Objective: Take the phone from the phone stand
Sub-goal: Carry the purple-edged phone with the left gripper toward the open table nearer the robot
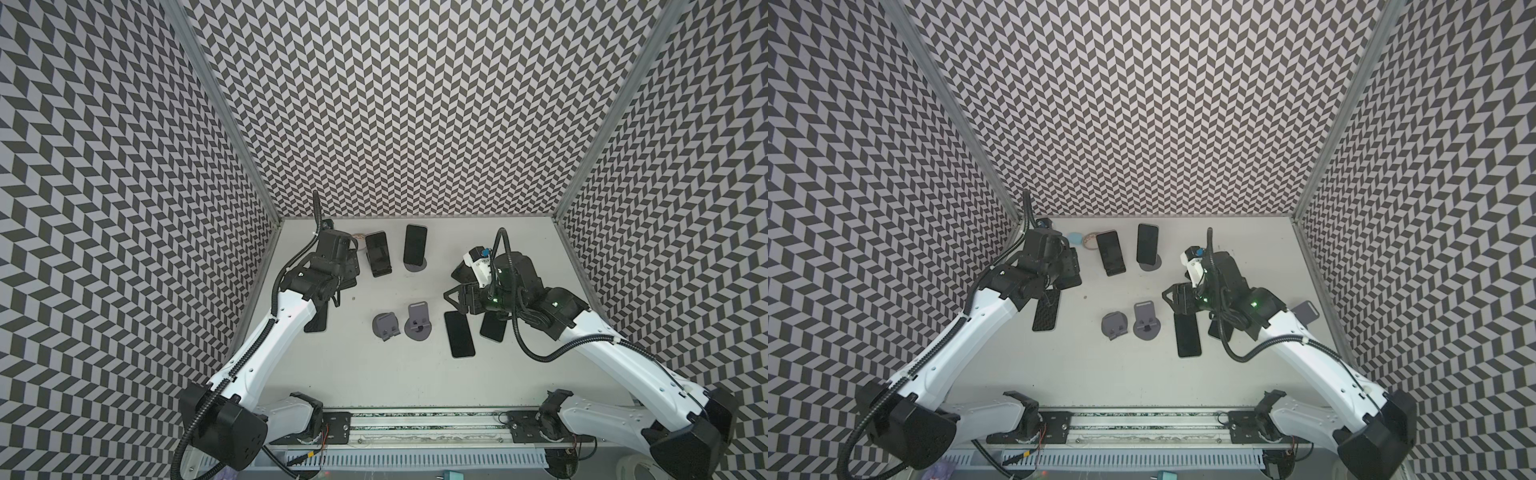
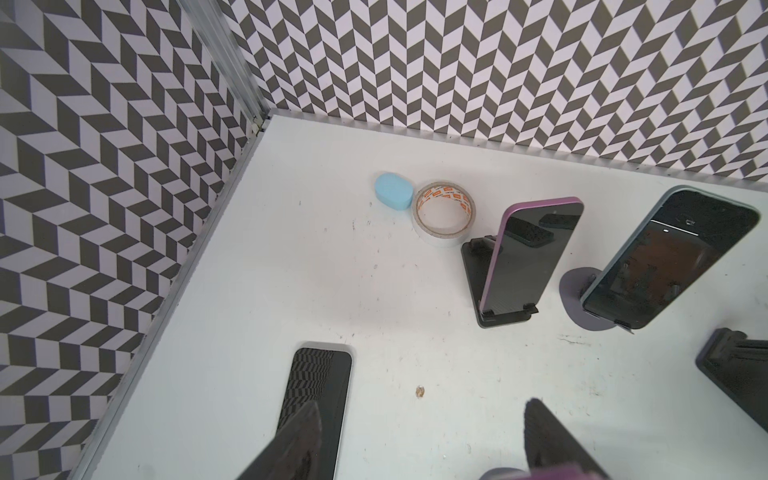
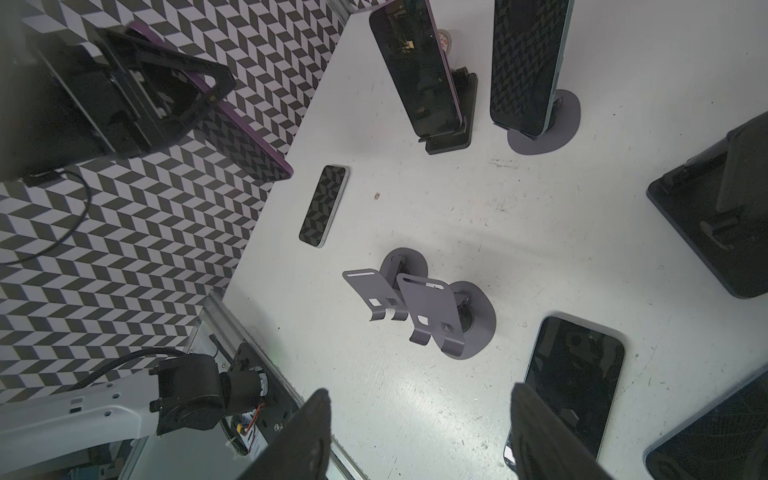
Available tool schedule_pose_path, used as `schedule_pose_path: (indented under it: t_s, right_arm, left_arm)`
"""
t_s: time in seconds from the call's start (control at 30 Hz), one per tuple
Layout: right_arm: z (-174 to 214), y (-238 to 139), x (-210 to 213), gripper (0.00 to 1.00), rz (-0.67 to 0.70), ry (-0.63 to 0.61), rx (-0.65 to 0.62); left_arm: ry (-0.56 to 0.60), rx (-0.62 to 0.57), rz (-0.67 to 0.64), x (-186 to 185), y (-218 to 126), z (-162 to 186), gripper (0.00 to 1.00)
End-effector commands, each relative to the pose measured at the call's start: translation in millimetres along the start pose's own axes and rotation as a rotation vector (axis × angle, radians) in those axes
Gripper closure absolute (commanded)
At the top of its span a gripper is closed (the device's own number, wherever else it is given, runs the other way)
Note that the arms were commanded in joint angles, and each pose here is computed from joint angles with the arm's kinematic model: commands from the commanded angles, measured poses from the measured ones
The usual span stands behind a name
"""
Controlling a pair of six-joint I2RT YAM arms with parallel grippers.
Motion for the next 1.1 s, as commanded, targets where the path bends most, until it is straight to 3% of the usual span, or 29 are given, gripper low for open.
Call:
schedule_pose_path:
  t_s: [0.0,0.43,1.07]
  right_arm:
    - [-9,-5,8,0.34,-0.037,-0.026,-0.034]
    - [-9,-2,8,0.34,-0.043,-0.024,-0.028]
    - [-8,-3,10,0.35,-0.058,-0.054,-0.01]
  left_arm:
    - [0.032,-0.053,0.02,4,5,-6,0.45]
    - [0.114,0.051,0.036,16,39,7,0.45]
    - [0.262,0.217,0.082,13,58,34,0.44]
Point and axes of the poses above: each gripper's point midway between its finger pads, its own y axis out along the fingers, its own x axis along the line the jaws close on, z = x × y, the point moved 9 cm from there along -y, back along the fingers, and after that the axes turned 3 degrees about y, right-handed, at the moved point
